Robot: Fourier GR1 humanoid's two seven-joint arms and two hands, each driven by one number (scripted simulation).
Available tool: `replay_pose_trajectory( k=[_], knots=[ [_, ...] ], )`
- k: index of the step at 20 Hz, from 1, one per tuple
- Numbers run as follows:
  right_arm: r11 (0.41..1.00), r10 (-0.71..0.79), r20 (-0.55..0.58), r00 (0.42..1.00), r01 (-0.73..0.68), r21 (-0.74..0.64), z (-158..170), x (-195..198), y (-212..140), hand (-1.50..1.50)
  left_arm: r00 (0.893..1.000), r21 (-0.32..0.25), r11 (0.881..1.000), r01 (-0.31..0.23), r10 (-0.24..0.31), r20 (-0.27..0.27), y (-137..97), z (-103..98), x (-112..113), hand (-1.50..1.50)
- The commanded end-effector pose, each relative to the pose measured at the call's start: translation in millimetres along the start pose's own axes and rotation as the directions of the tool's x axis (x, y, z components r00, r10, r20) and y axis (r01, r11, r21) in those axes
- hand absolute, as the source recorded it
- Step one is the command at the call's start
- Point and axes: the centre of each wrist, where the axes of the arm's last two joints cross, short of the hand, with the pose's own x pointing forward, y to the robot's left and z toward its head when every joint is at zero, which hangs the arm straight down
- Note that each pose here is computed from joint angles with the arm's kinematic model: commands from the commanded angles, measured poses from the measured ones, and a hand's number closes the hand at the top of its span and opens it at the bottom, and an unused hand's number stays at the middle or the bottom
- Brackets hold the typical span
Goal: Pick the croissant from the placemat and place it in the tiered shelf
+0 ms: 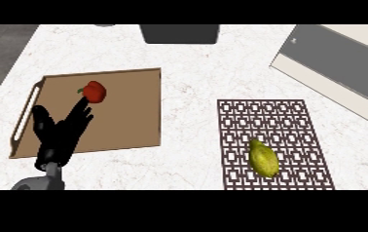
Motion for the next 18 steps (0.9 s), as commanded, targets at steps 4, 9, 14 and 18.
replay_pose_trajectory(
  k=[4,9,14,18],
  knots=[
    [0.999,0.045,-0.003,0.999,-0.045,0.004,-31.4,-19.7,15.1,1.50,1.000,-0.009,1.000,-0.010,0.010,-0.026,1.2,2.0,-13.7,0.00],
    [0.999,0.051,-0.009,0.999,-0.051,-0.015,-40.2,-21.2,39.0,1.50,1.000,0.001,1.000,-0.011,0.011,-0.020,-16.7,-1.6,2.7,0.00],
    [0.998,0.044,0.019,0.999,-0.043,-0.044,-59.4,-39.2,36.6,1.50,1.000,-0.010,1.000,-0.007,0.006,-0.012,-25.9,-11.1,-7.4,0.00],
    [1.000,0.009,0.063,0.998,-0.007,-0.023,-61.0,-41.4,51.8,1.50,1.000,-0.039,0.999,-0.006,0.005,-0.023,0.3,3.0,-13.4,0.00]
  ],
)
